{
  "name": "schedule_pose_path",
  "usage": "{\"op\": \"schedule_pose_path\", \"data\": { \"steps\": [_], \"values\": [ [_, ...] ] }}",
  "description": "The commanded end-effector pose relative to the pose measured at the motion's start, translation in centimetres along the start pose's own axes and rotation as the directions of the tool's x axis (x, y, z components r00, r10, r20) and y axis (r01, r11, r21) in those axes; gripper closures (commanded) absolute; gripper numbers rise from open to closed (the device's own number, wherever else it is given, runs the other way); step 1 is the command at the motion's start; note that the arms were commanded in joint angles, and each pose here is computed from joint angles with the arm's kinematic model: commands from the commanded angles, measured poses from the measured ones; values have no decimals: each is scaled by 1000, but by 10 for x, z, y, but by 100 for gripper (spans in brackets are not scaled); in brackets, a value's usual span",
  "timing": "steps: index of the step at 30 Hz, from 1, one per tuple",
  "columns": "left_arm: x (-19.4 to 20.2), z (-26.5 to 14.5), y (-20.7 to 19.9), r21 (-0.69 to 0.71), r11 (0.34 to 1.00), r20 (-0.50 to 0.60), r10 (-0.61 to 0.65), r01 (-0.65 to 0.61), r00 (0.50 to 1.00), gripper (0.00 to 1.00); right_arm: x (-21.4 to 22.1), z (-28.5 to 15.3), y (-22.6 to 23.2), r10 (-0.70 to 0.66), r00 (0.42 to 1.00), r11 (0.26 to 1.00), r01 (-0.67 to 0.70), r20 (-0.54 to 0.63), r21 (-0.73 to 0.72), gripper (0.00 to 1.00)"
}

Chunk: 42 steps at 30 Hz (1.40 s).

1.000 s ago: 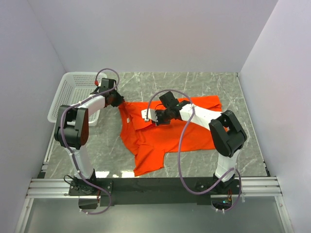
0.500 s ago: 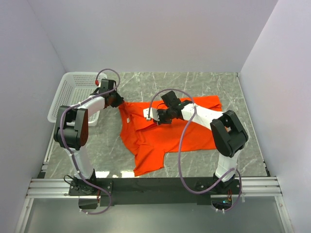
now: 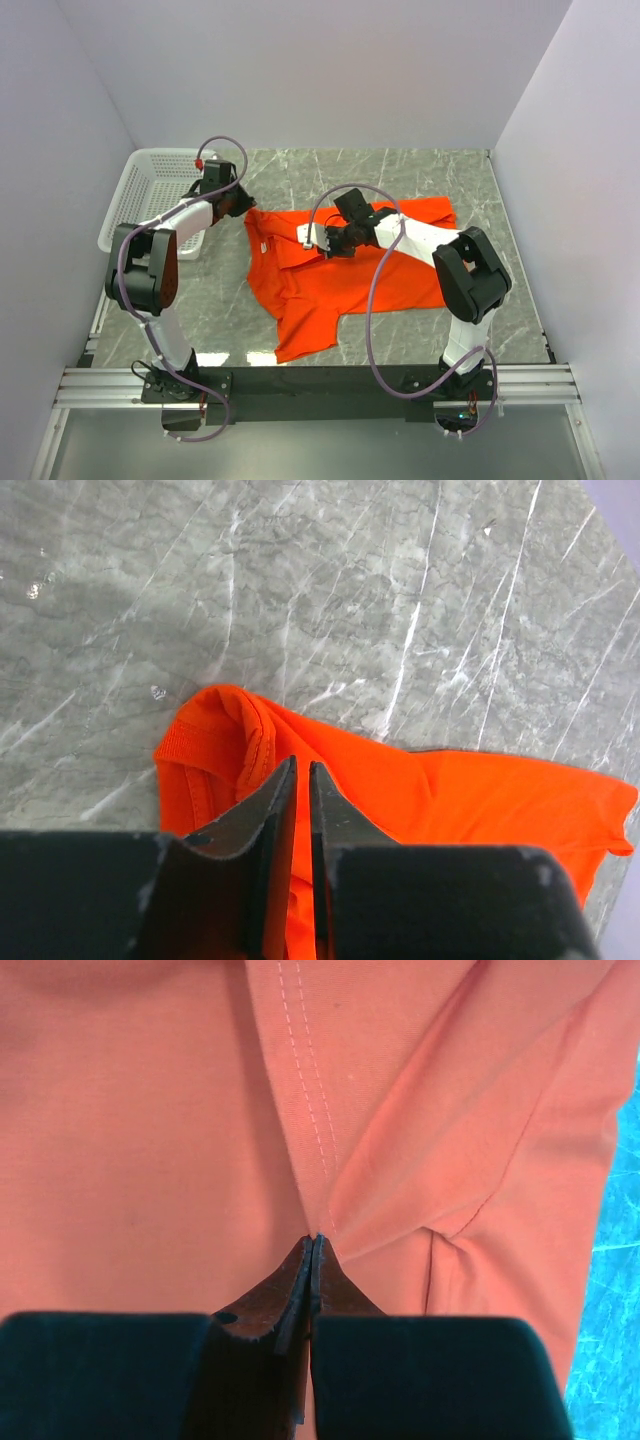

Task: Fold and stack the t-shirts
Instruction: Fold the tshirt

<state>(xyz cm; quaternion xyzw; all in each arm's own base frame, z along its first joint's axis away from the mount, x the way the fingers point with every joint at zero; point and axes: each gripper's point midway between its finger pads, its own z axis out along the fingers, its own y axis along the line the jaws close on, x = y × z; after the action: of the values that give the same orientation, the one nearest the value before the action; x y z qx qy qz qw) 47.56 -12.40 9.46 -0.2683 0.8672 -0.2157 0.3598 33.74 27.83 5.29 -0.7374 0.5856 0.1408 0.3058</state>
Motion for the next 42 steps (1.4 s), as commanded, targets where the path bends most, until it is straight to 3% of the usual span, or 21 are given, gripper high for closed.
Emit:
{"op": "schedule_pose_path", "data": {
  "steps": [1, 17, 27, 42],
  "values": [
    [-11, -6, -10, 20, 999, 34, 31, -32, 999, 84, -11, -17, -7, 2, 999, 999, -3, 40, 38, 98],
    [8, 16, 2, -57, 995, -30, 74, -76, 997, 80, -5, -21, -8, 27, 999, 998, -29, 40, 47, 99],
    [6, 20, 19, -141, 986, -4, 94, -94, 996, 79, -3, -21, -9, 40, 998, 998, -42, 43, 49, 99],
    [9, 33, 19, -150, 983, -26, 105, -108, 994, 79, -4, -21, -9, 42, 998, 998, -44, 47, 46, 99]
  ]
}}
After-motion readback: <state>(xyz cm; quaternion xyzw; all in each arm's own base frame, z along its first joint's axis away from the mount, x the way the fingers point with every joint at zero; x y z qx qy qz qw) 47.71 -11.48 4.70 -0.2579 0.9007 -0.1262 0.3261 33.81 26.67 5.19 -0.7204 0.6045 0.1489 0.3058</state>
